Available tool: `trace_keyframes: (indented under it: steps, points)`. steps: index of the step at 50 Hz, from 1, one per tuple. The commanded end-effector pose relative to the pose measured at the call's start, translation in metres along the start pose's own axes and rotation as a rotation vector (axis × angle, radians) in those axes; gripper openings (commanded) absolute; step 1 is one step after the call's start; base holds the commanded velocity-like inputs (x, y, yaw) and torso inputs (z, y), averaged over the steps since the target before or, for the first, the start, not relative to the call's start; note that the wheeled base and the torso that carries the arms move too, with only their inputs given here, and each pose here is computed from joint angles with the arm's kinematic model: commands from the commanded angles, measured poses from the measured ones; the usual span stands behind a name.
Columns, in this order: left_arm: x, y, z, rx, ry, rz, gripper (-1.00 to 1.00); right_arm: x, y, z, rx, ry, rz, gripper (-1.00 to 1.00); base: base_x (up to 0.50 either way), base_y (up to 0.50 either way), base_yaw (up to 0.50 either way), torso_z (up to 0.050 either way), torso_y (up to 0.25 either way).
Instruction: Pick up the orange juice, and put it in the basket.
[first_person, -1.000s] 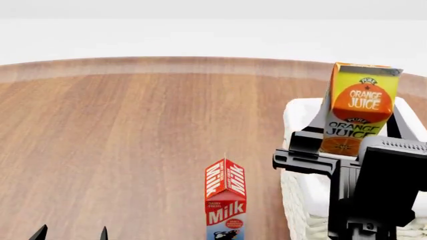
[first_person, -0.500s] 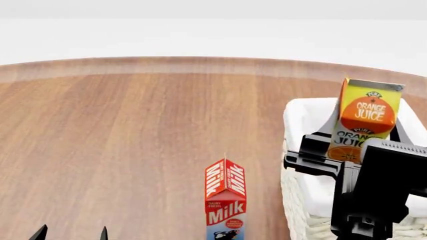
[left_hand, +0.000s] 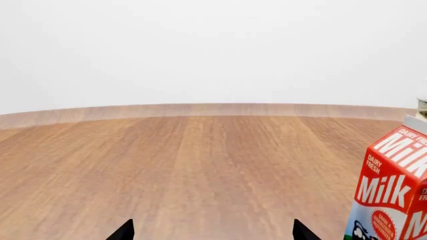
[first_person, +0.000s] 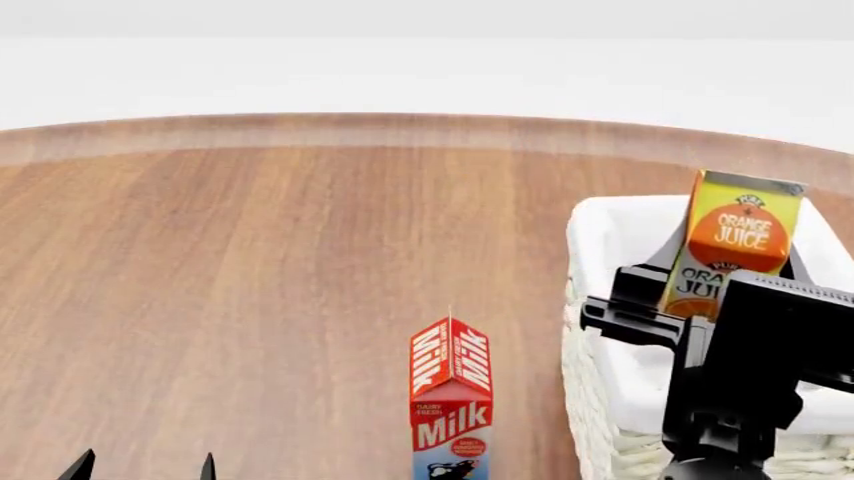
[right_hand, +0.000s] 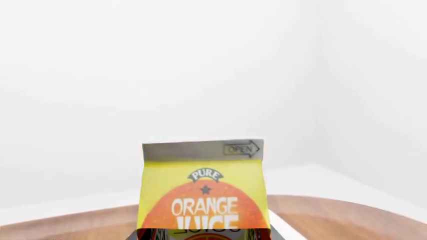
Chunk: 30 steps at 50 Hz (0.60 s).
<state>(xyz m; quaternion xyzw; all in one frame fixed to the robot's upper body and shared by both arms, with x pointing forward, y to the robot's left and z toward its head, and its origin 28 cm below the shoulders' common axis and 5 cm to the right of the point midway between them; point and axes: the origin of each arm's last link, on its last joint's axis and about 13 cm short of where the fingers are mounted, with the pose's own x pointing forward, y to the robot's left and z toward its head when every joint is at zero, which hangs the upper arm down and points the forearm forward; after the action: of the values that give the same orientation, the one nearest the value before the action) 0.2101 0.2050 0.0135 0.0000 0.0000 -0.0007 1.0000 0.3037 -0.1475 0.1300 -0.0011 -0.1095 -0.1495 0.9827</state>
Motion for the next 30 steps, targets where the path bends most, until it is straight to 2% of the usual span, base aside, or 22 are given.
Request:
trace_keyframes:
  steps: [1,30]
  points:
    - [0.000,0.000,0.000,0.000,0.000,0.000,1.00,0.009,-0.001,-0.004,-0.032,-0.016,-0.011,-1.00,0.00,0.00,0.00,0.000,0.000]
    - [0.000,0.000,0.000,0.000,0.000,0.000,1.00,0.028,0.003,-0.010,-0.051,0.020,-0.034,-1.00,0.00,0.00,0.00,0.000,0.001]
